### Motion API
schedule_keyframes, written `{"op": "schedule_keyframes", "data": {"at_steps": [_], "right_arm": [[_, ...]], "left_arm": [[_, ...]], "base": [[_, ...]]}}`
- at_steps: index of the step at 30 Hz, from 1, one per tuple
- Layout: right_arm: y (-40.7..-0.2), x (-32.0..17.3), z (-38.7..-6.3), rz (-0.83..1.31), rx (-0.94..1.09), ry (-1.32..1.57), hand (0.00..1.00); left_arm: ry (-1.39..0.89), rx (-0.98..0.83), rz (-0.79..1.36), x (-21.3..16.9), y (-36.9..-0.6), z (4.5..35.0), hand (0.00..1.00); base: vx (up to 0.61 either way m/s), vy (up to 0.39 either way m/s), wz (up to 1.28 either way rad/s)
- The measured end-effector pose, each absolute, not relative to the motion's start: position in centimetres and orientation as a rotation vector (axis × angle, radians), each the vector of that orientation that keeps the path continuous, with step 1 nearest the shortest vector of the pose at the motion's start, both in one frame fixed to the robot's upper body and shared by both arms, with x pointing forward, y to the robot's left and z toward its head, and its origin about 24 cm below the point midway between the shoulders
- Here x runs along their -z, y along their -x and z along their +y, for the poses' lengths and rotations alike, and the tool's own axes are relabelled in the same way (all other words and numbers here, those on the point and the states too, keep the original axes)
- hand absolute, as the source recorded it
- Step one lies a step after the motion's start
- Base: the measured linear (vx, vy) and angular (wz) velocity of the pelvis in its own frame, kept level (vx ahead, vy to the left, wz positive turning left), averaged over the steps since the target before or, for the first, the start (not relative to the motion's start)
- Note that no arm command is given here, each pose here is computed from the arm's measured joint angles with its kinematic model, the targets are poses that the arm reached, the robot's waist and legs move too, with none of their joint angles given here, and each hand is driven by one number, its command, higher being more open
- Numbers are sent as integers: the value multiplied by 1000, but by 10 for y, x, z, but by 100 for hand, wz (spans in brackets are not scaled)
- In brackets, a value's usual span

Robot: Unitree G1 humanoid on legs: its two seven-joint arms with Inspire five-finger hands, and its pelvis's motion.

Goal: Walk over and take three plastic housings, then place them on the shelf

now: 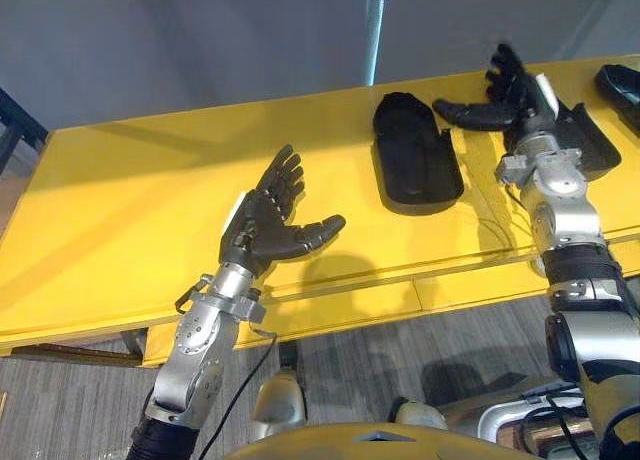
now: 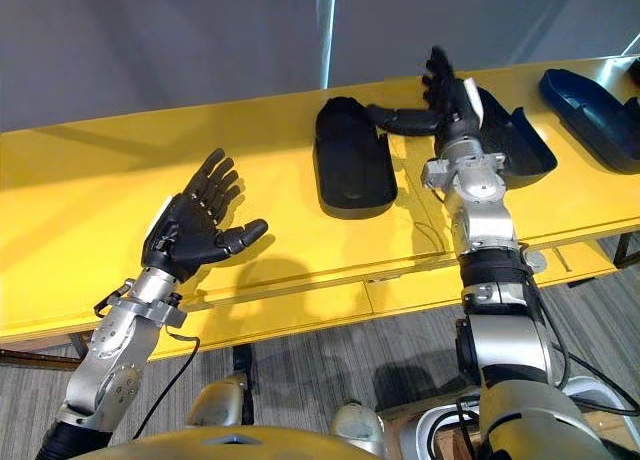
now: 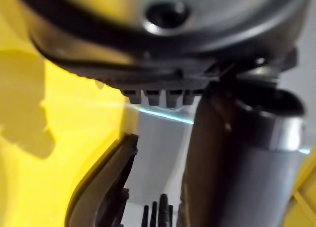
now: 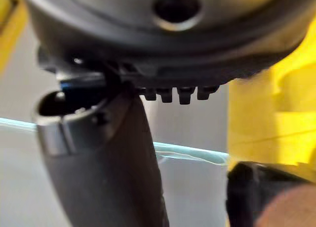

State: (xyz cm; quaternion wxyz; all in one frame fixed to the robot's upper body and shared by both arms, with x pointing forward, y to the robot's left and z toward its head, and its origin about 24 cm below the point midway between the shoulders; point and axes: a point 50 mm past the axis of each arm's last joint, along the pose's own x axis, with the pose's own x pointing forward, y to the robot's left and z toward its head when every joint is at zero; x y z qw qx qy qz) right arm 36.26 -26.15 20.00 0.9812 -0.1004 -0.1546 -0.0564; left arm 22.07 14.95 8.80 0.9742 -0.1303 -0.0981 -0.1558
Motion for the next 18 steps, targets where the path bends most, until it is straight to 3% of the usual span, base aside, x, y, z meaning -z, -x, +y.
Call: {"op": "schedule_keyframes", "data": {"at_steps": [18], "right_arm": [[-317, -167, -240, -349, 66, 260, 100]], "left_arm": [[310, 296, -255, -96, -221, 150, 100]], "base": [[2, -10, -6]]}}
